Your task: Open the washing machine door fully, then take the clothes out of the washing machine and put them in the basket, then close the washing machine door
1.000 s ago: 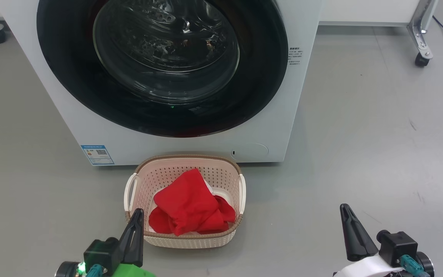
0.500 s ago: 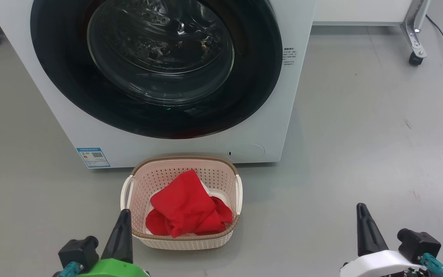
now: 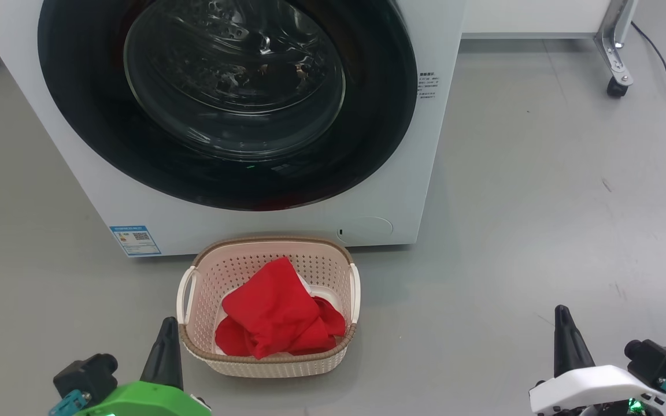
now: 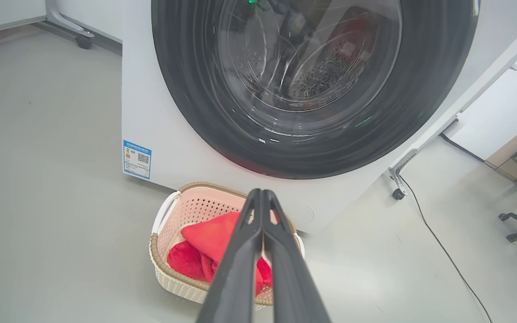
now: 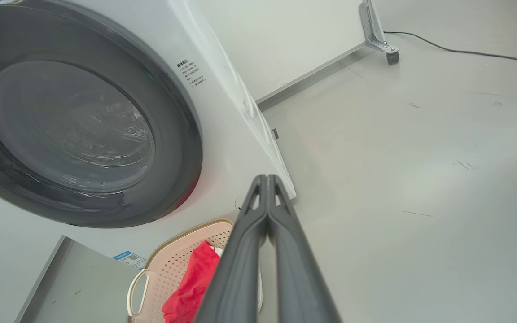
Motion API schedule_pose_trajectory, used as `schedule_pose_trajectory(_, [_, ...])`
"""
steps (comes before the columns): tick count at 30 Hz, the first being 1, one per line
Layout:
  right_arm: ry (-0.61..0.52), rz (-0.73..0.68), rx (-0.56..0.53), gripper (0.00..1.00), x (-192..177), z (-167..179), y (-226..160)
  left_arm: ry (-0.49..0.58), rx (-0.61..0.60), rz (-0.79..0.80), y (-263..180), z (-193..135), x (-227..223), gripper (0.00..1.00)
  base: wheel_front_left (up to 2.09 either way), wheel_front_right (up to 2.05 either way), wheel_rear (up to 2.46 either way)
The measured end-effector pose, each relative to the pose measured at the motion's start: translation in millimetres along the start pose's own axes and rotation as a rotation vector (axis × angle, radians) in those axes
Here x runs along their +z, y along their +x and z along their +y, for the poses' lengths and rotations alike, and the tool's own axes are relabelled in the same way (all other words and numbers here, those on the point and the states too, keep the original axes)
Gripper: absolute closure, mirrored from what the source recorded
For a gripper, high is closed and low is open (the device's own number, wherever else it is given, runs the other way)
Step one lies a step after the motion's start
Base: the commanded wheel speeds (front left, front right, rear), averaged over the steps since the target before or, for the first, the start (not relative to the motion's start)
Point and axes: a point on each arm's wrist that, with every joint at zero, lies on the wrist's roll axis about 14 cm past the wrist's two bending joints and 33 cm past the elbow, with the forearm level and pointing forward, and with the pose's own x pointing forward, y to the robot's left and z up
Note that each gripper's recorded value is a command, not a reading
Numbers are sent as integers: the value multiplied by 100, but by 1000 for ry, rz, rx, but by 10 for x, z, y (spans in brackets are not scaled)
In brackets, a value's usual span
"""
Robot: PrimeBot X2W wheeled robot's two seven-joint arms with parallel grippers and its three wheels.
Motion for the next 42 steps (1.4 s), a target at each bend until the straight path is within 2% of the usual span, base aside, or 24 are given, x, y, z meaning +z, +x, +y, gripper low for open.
schedule_pose_trajectory(23, [302, -7, -52, 100, 158, -192, 68, -294, 23, 29, 72, 141, 53, 100, 0, 0, 0])
schedule_pose_trajectory(42, [555, -32, -50, 100, 317, -283, 126, -539, 7, 25, 161, 177, 150, 100, 0, 0, 0])
